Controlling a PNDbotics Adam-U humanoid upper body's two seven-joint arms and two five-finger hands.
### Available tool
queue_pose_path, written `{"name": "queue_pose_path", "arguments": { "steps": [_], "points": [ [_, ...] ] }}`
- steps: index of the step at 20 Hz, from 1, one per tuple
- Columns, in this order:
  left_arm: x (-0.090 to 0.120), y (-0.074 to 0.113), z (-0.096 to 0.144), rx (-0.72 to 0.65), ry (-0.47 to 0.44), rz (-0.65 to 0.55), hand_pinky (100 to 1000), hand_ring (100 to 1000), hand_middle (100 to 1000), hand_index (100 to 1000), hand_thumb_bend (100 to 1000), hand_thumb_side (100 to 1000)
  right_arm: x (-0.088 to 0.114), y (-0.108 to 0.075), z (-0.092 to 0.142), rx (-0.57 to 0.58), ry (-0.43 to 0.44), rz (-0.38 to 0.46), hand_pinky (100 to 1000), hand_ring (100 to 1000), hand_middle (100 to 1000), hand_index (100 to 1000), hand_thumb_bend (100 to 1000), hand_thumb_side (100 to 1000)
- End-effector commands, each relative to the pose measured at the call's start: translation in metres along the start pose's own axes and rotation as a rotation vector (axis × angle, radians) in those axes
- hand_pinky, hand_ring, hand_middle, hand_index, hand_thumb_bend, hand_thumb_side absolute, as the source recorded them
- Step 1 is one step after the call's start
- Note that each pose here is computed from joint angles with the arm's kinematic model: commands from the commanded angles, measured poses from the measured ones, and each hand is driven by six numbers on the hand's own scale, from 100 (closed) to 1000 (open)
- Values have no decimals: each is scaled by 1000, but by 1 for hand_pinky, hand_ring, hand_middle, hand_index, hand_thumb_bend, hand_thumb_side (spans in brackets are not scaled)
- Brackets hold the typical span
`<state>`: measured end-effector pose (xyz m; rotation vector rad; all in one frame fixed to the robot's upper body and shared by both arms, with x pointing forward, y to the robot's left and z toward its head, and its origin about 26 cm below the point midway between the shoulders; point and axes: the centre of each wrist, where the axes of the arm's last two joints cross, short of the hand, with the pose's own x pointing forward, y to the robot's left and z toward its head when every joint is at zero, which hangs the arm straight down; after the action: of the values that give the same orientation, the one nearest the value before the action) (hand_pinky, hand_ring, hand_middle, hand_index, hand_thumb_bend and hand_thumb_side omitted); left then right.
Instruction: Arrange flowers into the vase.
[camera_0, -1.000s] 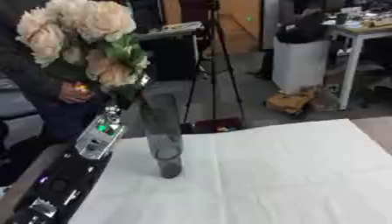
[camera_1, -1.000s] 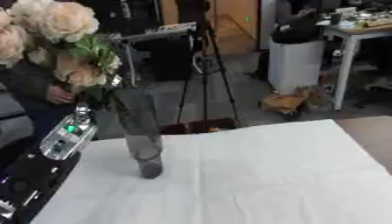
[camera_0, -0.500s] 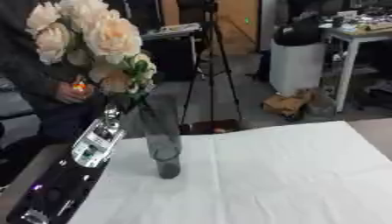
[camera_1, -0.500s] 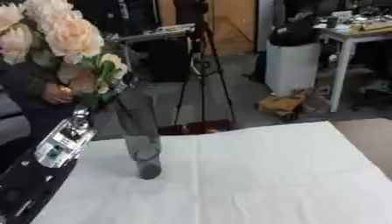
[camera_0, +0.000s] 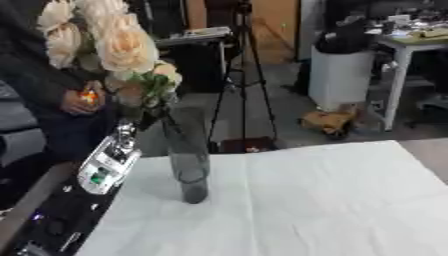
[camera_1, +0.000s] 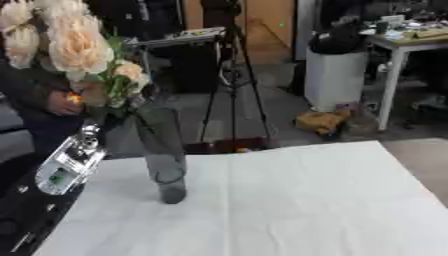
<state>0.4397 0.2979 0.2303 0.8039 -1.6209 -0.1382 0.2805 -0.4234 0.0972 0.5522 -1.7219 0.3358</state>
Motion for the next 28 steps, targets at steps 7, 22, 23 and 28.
{"name": "queue_pose_path", "arguments": {
  "steps": [7,22,23,28],
  "points": [
    [1,16,7,19,-32,-55,739,633,471,882,1000,765,9,0,-1,16,-19,17,100,234,134,377,413,656],
    [-7,11,23,-9,-55,-73,741,634,472,881,1000,767,8,-1,0,11,-20,23,100,233,133,377,412,658],
    [-8,11,26,-9,-60,-70,741,634,472,881,1000,767,8,-1,0,11,-20,23,100,233,133,377,412,658],
    [-6,16,37,-1,-87,-59,739,633,471,879,1000,753,8,-1,0,10,-19,25,100,233,134,378,412,660]
  ]
}}
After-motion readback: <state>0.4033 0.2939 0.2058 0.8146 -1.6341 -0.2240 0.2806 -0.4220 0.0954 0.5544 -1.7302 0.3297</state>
